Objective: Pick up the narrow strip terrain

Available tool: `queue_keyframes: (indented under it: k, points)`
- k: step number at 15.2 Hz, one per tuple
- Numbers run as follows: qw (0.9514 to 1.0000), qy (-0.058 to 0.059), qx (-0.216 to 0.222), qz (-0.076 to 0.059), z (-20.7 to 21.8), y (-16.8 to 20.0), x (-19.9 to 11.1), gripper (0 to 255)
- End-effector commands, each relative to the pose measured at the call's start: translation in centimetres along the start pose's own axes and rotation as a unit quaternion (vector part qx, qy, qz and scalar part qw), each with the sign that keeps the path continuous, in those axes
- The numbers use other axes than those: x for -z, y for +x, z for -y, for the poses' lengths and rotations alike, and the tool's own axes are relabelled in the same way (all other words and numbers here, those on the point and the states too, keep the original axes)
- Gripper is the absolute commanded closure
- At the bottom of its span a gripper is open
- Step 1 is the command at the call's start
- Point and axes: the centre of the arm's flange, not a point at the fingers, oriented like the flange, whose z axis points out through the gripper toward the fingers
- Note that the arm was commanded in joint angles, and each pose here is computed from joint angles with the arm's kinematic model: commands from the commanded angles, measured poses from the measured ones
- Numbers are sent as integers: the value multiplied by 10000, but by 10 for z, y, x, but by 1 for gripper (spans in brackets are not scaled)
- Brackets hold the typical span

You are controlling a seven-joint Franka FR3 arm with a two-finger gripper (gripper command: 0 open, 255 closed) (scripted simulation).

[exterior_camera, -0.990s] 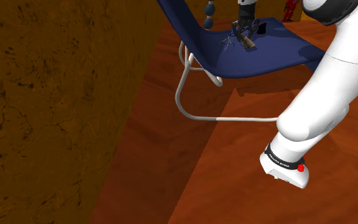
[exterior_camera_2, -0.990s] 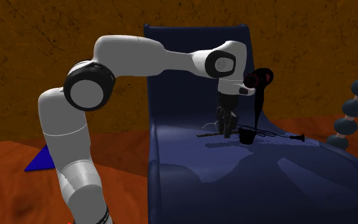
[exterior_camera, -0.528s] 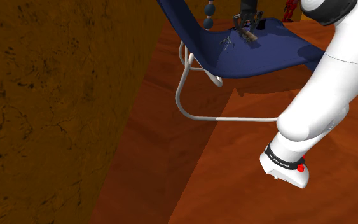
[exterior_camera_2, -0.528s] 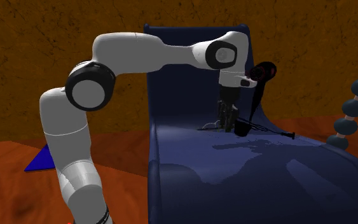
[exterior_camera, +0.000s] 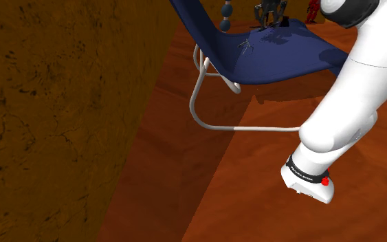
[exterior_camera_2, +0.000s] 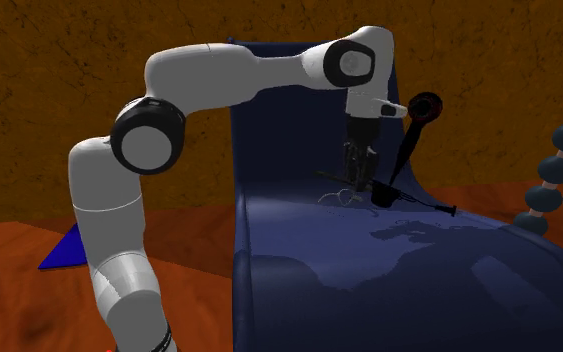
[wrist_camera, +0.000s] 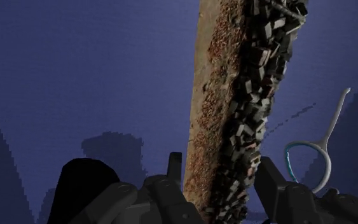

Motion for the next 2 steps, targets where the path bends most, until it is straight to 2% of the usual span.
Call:
queue_keyframes:
  k: [1,2]
  points:
    - [10000,0,0,-2,-2,-1,6,255]
    - [10000,0,0,-2,-2,-1,6,255]
